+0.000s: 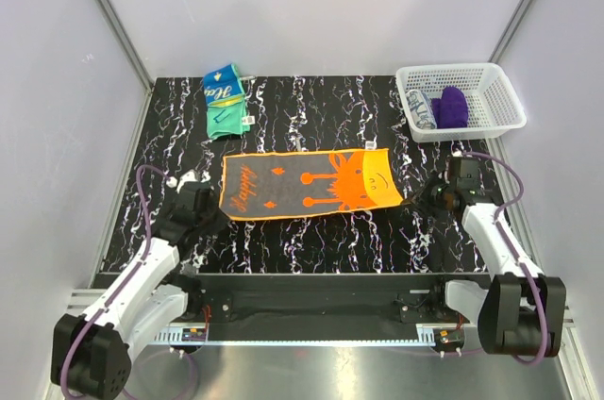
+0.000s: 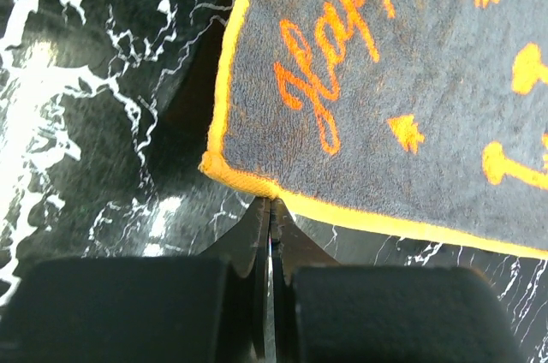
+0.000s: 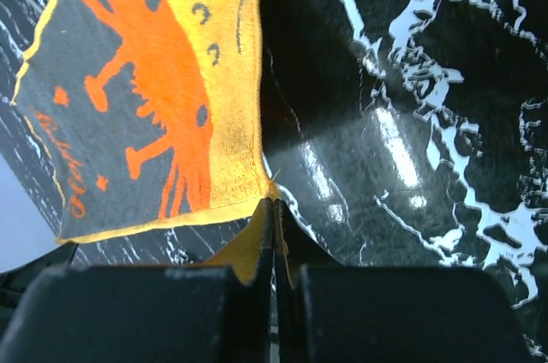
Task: Roll the towels
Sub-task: Fold the towel
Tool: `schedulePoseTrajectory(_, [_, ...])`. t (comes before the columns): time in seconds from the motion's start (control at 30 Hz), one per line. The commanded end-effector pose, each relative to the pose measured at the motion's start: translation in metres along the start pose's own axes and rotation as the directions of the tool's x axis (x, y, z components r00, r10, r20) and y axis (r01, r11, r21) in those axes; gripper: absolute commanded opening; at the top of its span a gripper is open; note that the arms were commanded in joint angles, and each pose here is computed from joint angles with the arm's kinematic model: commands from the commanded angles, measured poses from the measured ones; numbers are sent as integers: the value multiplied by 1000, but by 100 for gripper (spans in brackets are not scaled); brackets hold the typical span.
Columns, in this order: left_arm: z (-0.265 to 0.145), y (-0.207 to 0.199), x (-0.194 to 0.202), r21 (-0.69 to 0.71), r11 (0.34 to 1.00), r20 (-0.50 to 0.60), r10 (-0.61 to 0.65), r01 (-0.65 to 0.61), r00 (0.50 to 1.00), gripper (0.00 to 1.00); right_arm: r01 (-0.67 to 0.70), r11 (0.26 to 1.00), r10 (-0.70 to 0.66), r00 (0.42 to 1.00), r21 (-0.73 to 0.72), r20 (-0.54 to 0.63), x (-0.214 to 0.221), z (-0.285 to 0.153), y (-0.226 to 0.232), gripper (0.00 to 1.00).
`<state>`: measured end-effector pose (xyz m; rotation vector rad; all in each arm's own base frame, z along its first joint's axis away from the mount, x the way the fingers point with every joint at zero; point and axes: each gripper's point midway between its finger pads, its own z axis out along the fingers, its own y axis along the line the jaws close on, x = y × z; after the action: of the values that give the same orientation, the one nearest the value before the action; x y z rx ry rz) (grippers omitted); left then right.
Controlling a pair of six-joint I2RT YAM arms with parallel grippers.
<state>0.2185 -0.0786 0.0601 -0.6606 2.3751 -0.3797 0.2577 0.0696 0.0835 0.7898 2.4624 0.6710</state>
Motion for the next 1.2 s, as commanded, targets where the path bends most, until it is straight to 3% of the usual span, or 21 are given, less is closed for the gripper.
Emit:
schedulePoseTrajectory(0.0, [-5, -6, -3, 19, 1000, 5, -14, 14, 1000, 0, -3, 1000, 2, 999, -12, -44, 17, -13, 0, 0])
schedulePoseTrajectory(0.5, [-13, -59, -77, 0, 997, 84, 74, -74, 994, 0, 57, 997, -56, 998, -50, 20, -46, -19, 50, 0])
schedulePoseTrajectory(1.17, [65, -67, -118, -153, 976, -64, 149, -157, 987, 0, 53, 998, -52, 996, 14, -73, -99, 61, 73, 0])
